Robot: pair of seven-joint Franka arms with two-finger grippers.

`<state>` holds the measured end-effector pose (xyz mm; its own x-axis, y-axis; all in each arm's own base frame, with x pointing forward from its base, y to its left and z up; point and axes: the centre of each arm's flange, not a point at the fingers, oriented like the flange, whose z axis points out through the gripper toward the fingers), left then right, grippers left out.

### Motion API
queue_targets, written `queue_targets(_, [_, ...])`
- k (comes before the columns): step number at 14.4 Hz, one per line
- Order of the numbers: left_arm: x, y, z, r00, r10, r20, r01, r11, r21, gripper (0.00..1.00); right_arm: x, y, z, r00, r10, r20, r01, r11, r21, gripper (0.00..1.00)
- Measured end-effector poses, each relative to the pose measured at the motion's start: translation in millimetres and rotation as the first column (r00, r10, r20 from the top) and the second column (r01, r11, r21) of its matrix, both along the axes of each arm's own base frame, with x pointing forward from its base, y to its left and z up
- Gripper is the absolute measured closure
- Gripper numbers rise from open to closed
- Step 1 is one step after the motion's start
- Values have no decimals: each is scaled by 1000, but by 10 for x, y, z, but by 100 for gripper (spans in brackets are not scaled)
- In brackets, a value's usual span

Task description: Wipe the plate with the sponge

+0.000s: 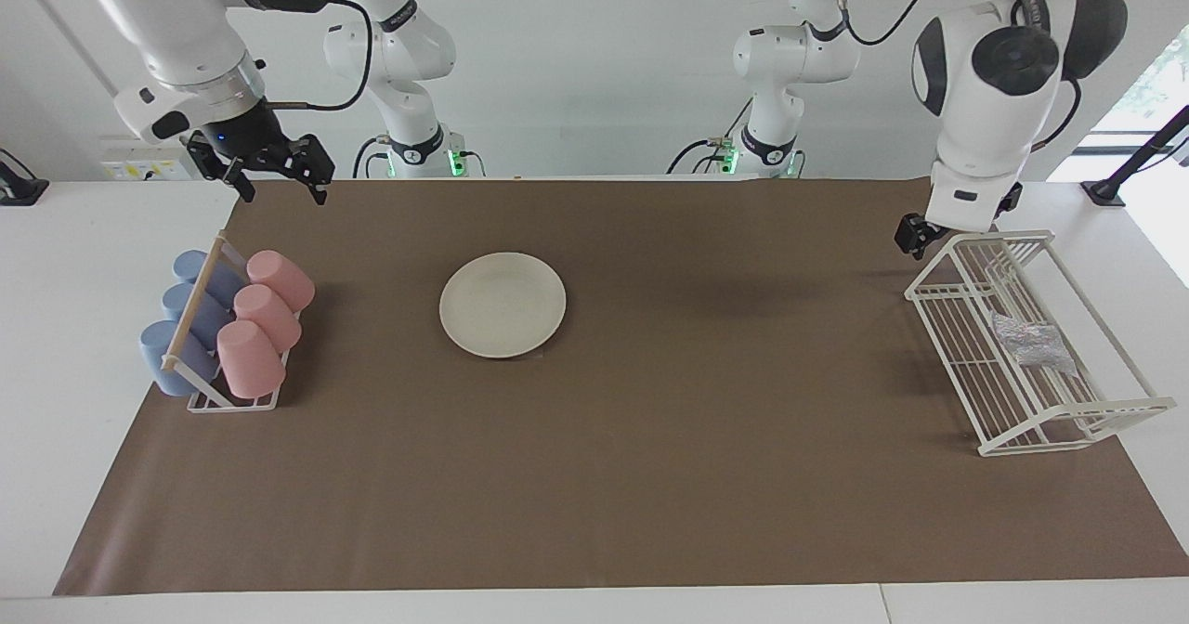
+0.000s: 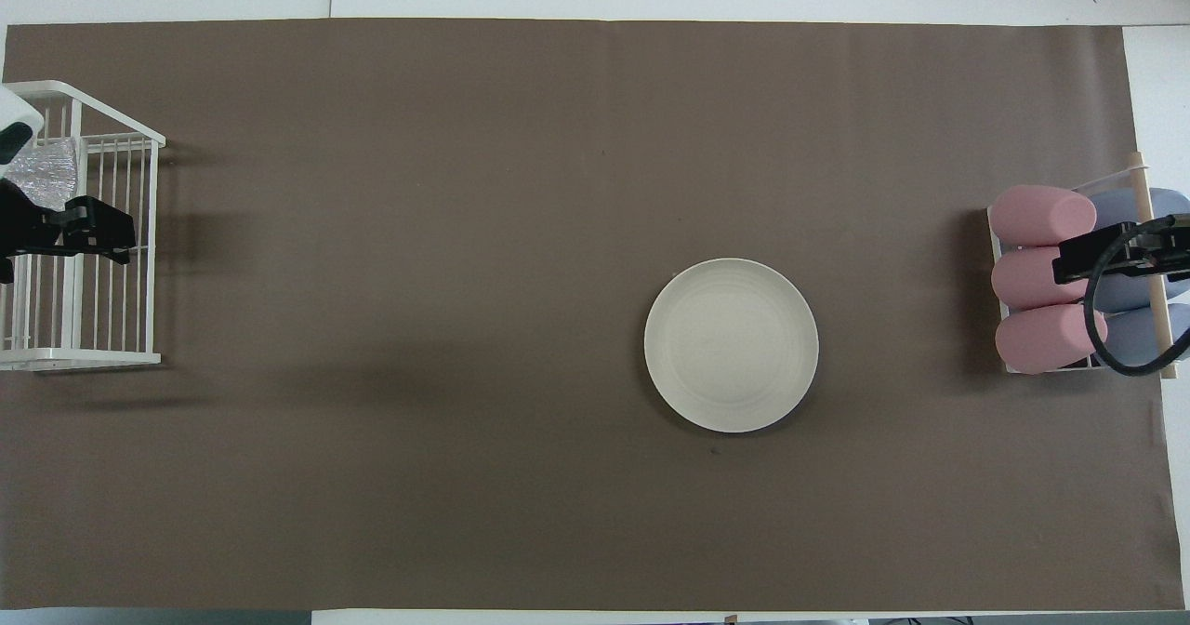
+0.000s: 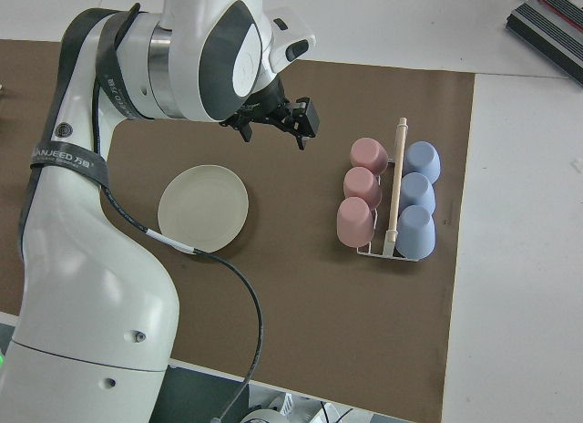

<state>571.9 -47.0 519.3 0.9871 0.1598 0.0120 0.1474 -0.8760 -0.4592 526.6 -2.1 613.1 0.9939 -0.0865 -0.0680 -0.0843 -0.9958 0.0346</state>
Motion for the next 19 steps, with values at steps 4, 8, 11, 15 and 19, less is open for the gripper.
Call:
queue_targets(4, [398, -27, -742, 996, -89, -2, 87, 965, 247, 0, -31, 274, -41, 999, -45, 13, 45, 999, -6, 0])
queue_targets(8, [678, 103, -1048, 991, -131, -21, 129, 920, 369, 0, -48, 492, -140, 993, -88, 74, 88, 996, 0, 0])
queue_targets(11, [799, 253, -1165, 992, -125, -14, 120, 905, 408, 0, -85, 800, -123, 968, -230, 99, 230, 973, 11, 0])
queue_targets(15, [830, 407, -1139, 993, -117, -4, 108, 901, 419, 8, -146, 1499, -55, 859, -484, 166, 476, 875, 85, 0])
queue_targets(19, [840, 384, -1134, 992, -126, 2, 114, 902, 416, 36, -195, 1524, -105, 741, -667, 77, 663, 745, 73, 0])
